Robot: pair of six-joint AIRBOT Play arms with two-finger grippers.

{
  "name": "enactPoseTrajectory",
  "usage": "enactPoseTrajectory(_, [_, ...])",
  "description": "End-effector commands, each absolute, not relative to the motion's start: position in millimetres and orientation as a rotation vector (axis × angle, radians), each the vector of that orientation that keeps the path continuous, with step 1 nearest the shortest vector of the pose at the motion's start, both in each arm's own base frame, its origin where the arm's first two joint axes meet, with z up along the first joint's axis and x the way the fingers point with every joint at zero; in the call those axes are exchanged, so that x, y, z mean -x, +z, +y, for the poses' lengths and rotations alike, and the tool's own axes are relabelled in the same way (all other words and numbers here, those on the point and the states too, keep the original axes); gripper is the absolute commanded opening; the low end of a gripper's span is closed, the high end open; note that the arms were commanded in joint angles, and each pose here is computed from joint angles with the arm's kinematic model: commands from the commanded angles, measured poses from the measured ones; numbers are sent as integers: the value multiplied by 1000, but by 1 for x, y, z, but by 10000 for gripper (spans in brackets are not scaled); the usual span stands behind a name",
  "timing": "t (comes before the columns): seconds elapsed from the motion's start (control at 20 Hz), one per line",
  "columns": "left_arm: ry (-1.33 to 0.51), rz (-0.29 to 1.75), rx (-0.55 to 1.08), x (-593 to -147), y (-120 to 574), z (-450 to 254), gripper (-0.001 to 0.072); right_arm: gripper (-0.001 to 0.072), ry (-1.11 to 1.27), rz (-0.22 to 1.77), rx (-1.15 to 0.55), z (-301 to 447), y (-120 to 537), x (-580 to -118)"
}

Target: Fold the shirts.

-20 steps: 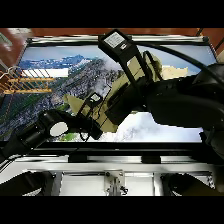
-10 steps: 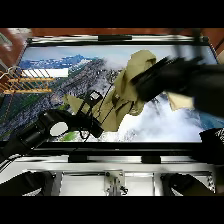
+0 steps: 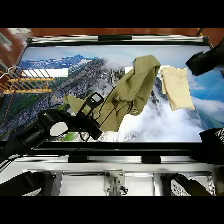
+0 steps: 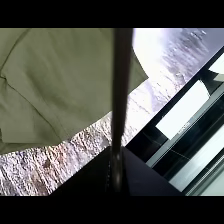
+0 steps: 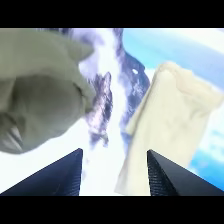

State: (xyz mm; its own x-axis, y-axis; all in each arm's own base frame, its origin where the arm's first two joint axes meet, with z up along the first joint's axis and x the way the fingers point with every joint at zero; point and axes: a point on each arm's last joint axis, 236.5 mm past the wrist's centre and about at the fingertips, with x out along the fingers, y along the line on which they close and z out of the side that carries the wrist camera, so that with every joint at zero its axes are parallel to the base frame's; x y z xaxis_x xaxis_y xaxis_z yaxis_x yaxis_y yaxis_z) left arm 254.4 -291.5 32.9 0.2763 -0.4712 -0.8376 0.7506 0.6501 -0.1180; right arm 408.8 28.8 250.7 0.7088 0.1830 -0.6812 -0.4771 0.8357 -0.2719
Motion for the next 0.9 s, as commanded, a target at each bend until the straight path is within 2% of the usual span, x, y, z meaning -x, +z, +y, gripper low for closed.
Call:
enactPoseTrajectory(0.0, [-877, 1026, -404, -243, 26, -284, 27, 502, 771, 656, 1039, 52, 206, -409])
enactPoseTrajectory(0.05, [-881, 1033, -413, -242, 25, -283, 27, 502, 824, 626, 1135, 64, 200, -413])
enactPoseTrajectory(0.25, [-916, 1042, -443, -235, 23, -282, 27, 503, 914, 625, 1216, 89, 177, -421])
enactPoseTrajectory(0.65, [-979, 1025, -486, -220, 24, -294, 27, 503, 1006, 578, 1169, 112, 168, -421])
enactPoseTrajectory(0.85, [-995, 1016, -498, -219, 24, -296, 27, 503, 1099, 589, 1111, 126, 164, -402])
